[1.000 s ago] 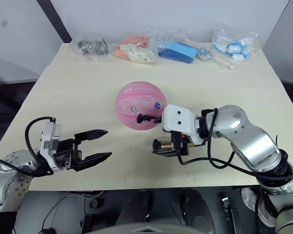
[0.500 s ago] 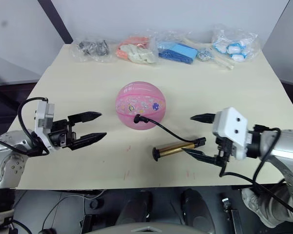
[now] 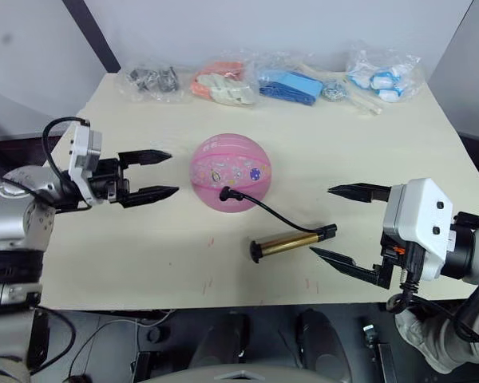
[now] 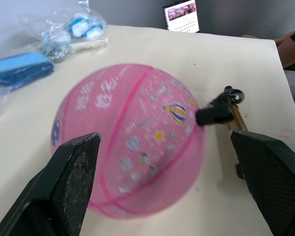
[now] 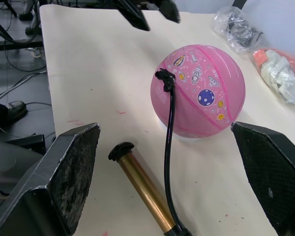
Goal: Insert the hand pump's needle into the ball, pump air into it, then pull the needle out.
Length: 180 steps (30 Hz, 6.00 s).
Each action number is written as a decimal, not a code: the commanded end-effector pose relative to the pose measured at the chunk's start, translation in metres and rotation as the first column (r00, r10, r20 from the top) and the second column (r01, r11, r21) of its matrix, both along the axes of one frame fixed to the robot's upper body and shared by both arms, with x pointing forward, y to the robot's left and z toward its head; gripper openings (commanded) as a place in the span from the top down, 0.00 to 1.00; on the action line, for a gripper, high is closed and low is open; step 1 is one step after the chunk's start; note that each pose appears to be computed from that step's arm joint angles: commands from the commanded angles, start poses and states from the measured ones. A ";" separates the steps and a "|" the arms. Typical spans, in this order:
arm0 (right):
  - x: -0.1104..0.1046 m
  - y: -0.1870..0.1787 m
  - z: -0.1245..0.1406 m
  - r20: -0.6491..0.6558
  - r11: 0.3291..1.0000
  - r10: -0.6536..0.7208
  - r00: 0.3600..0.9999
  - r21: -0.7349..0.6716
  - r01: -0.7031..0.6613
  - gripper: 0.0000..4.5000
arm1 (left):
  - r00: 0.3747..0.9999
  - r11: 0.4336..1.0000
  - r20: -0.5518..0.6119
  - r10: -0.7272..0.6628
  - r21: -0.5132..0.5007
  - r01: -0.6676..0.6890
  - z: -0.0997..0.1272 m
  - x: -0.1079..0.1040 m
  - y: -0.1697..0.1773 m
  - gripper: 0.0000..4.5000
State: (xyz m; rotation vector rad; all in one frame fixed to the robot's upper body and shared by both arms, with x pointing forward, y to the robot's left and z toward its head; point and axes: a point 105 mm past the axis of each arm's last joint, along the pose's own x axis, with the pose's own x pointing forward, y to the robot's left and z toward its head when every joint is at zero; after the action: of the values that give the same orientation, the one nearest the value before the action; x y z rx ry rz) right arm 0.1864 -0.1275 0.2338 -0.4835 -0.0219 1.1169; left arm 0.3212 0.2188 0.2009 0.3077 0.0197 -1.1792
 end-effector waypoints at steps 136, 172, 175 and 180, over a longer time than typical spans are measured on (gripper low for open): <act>0.128 0.152 -0.050 0.201 0.934 -0.001 0.980 -0.349 0.072 0.82 | 0.990 0.985 0.052 0.133 0.101 -0.138 -0.040 0.047 -0.060 0.00; 0.123 0.160 -0.036 0.405 0.934 0.094 0.909 -0.353 0.061 0.92 | 0.979 0.975 0.042 0.198 0.098 -0.201 -0.043 0.054 -0.058 0.00; 0.122 0.160 -0.032 0.418 0.930 0.111 0.902 -0.364 0.053 0.92 | 0.978 0.973 0.043 0.202 0.107 -0.206 -0.045 0.055 -0.058 0.00; 0.117 0.164 -0.019 0.432 0.931 0.130 0.893 -0.363 0.040 0.92 | 0.980 0.969 0.057 0.190 0.151 -0.196 -0.052 0.052 -0.061 0.00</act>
State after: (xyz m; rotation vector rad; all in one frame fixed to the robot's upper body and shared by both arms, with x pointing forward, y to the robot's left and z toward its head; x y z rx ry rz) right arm 0.3199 0.0238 0.1834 -1.0694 -0.0909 1.0204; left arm 0.3713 0.1543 0.1780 0.4334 -0.0195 -1.0035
